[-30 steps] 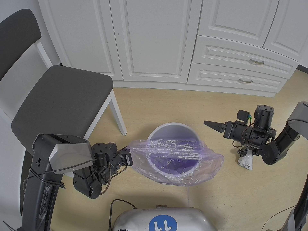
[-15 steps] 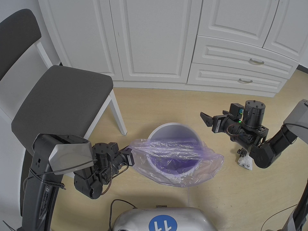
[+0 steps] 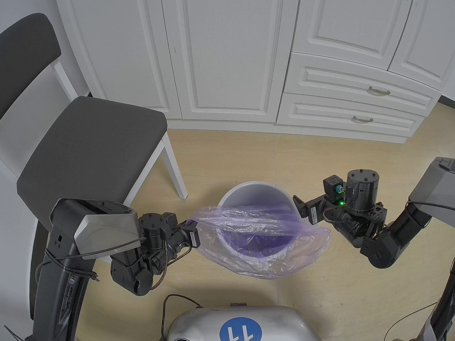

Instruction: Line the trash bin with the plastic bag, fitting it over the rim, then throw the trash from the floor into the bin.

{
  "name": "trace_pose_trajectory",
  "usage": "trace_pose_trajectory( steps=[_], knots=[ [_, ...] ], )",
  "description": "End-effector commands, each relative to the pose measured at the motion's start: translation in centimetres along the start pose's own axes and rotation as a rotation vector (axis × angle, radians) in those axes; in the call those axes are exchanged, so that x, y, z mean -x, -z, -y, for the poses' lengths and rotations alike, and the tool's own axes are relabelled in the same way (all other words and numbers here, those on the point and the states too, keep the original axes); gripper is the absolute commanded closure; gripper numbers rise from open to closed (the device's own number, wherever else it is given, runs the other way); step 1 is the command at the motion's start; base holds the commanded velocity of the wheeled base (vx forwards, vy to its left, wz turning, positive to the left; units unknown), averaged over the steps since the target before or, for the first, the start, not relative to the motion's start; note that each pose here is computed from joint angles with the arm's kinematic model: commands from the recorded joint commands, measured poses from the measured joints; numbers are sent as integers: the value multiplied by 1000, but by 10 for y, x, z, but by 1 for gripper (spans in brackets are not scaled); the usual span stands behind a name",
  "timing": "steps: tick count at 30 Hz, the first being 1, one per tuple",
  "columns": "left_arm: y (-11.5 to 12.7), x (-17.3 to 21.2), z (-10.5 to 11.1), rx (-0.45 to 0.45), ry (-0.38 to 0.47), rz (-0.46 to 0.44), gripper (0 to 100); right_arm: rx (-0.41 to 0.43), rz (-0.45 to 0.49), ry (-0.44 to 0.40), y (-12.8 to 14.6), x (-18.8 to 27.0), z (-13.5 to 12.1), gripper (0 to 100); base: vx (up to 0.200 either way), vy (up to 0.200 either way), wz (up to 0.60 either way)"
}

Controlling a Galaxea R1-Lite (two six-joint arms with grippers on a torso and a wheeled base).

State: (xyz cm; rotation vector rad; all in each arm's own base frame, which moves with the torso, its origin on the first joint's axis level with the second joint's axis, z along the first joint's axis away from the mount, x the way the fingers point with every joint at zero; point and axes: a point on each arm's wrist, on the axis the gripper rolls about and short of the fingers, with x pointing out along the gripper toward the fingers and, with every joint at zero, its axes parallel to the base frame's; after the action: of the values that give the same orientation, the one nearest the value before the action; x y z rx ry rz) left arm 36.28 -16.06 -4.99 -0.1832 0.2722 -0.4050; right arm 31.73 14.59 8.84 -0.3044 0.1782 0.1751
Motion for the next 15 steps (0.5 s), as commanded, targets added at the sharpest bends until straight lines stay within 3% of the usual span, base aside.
trace_pose_trajectory(
  steps=[1, 15],
  knots=[
    [3, 0, -1, 1, -3, -10, 0, 6, -6, -3, 2, 1, -1, 0, 0, 0, 0],
    [13, 0, -9, -4, -18, -36, 0, 114, -29, 7, 18, 10, 5, 0, 0, 0, 0]
  ],
)
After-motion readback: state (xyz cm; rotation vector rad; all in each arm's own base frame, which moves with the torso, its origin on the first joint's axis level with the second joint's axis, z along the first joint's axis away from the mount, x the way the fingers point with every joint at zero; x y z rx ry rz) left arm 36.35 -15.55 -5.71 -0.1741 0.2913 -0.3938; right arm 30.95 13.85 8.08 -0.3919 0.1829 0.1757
